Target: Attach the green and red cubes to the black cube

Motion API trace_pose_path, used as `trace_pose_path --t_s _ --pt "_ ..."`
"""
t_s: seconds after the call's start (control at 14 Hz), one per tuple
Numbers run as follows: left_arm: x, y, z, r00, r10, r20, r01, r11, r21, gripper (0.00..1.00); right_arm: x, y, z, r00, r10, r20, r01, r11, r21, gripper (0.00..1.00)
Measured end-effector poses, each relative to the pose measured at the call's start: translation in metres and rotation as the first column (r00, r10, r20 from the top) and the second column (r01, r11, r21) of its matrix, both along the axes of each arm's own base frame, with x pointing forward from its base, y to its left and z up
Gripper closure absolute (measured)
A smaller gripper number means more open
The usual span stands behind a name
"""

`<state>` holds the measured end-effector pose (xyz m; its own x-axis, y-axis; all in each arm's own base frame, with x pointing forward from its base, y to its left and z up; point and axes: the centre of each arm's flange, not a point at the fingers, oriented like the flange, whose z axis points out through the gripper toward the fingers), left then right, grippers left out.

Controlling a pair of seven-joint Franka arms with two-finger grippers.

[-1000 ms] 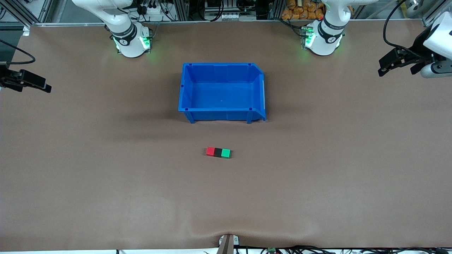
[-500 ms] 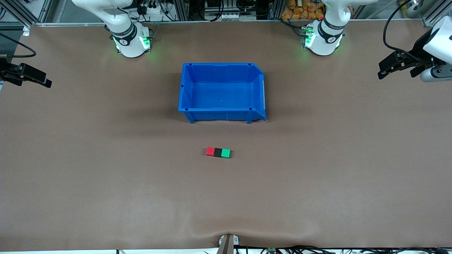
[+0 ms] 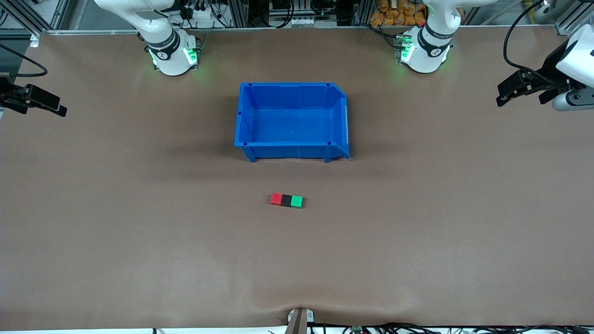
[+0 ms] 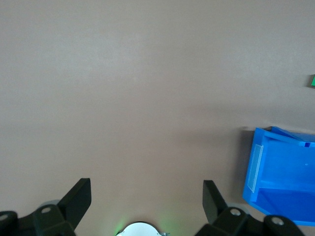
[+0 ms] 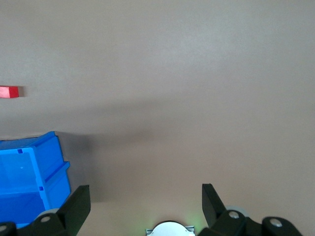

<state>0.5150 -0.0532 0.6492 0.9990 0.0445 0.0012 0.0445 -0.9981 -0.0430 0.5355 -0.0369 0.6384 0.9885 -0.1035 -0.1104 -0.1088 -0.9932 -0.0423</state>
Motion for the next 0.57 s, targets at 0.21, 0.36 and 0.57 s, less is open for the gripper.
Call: trace_pose_path --t_s 0.21,0.36,0.57 --pt "-0.0001 -0.0001 0.0 1.0 0.0 0.0 0.0 1.0 0.0 0.0 0.0021 0.001 -0.0015 1.0 0.002 0.004 -0.002 1.0 -0.001 0.0" --pt "-0.0001 -0.0005 0.0 1.0 -0.001 0.0 0.001 1.0 0.0 0.0 0.0034 0.0018 -0.002 1.0 0.003 0.009 -0.003 1.0 -0.001 0.0" --pt "-0.0002 -0.0007 -0.0001 1.0 -0.001 -0.001 0.001 1.0 0.0 0.0 0.006 0.0065 -0.0009 1.0 0.011 0.026 -0.011 1.0 -0.003 0.0"
